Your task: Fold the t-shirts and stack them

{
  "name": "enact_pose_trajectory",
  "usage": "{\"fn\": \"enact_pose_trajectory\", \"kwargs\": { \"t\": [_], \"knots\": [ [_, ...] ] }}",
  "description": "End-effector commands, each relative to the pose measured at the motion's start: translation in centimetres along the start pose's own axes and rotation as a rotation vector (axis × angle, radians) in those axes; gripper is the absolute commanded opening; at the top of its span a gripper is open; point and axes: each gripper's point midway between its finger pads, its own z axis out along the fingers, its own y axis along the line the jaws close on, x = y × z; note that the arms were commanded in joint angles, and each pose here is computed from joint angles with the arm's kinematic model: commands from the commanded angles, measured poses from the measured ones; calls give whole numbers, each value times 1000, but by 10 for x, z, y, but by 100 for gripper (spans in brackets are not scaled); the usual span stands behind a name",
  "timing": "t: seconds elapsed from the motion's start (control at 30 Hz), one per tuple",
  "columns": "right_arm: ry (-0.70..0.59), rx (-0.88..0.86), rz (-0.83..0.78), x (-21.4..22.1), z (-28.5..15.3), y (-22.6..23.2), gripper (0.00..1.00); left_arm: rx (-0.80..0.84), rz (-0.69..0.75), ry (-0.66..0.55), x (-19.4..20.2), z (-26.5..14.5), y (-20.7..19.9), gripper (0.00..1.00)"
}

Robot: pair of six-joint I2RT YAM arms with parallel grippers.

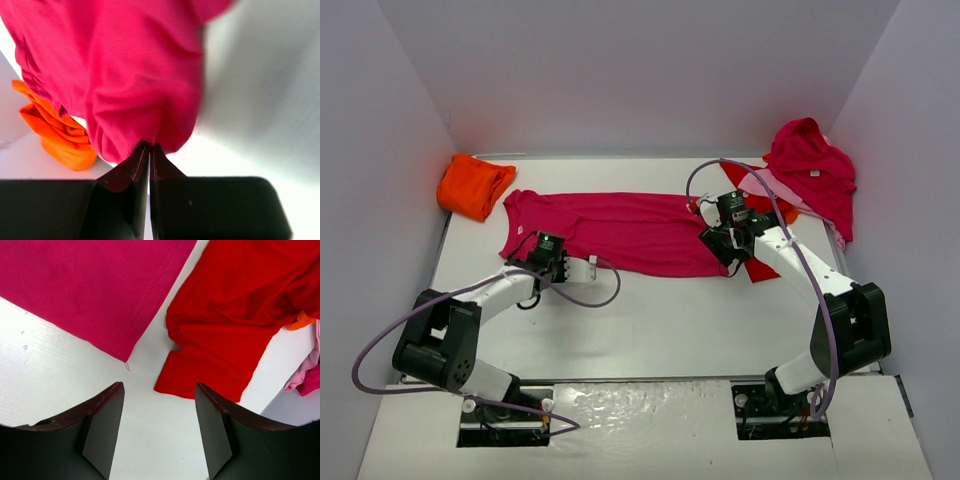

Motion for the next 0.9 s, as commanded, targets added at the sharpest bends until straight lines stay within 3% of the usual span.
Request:
{"fn": "enact_pose_trajectory", "kwargs": {
  "t": [0.0, 0.33, 0.43, 0.53, 0.73, 0.8, 0.87],
  "knots": [
    [-28, 27, 12, -10, -1, -6, 56, -21, -194, -88, -20, -39, 43, 0],
    [-23, 8, 6, -8, 4, -2, 56, -56, -442, -227, -40, -65, 113, 0],
    [-11, -9, 2, -9, 11, 2, 56, -59, -514, -207, -45, -38, 137, 0],
    [-8, -14, -3, -11, 12, 2, 54, -4, -606, -96, -38, 7, 143, 0],
    [3, -2, -17, -8, 12, 1, 54, -63, -719, -42, -31, 35, 180, 1],
    [3, -5, -14, -7, 13, 2, 55, -84, -738, -31, -29, 36, 183, 13],
    [-1, -3, -9, -7, 11, 2, 55, -138, -777, -36, -23, 32, 192, 52]
  ]
}}
